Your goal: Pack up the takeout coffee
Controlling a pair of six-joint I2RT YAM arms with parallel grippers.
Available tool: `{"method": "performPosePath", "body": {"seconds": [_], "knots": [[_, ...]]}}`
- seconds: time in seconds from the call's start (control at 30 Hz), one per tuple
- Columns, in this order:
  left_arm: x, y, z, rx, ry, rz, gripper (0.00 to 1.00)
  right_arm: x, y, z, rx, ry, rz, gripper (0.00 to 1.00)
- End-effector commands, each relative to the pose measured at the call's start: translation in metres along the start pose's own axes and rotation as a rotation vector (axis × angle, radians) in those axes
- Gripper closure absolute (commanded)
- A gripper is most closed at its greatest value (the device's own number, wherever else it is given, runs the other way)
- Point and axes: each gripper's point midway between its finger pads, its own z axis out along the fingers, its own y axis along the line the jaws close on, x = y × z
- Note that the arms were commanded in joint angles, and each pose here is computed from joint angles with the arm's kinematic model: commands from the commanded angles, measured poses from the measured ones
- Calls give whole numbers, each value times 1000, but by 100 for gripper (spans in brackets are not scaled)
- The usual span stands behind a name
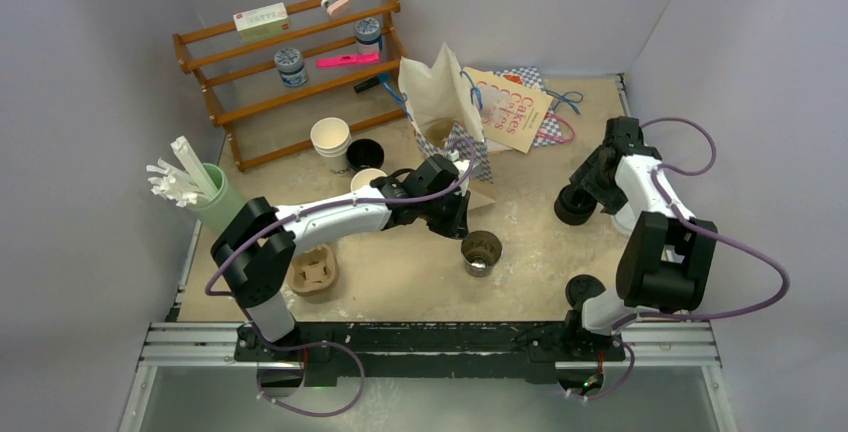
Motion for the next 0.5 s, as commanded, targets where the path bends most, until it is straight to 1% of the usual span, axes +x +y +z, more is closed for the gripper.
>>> {"method": "performPosePath", "body": {"seconds": [0.0, 0.03, 0.1, 0.27, 0.47], "knots": [[-1, 5, -1, -21, -12, -22, 100, -12, -3, -13, 44, -55, -70, 19], [-1, 5, 0, -20, -11, -23, 100, -14, -2, -15, 47, -63, -79, 17], [-1, 4, 0, -19, -10, -23, 100, -16, -2, -18, 62, -73, -99, 15], [-1, 5, 0, -20, -11, -19, 100, -21, 4, -28, 81, -113, -145, 14], [0, 5, 1, -17, -6, -19, 100, -18, 17, -26, 97, -112, -200, 12]]}}
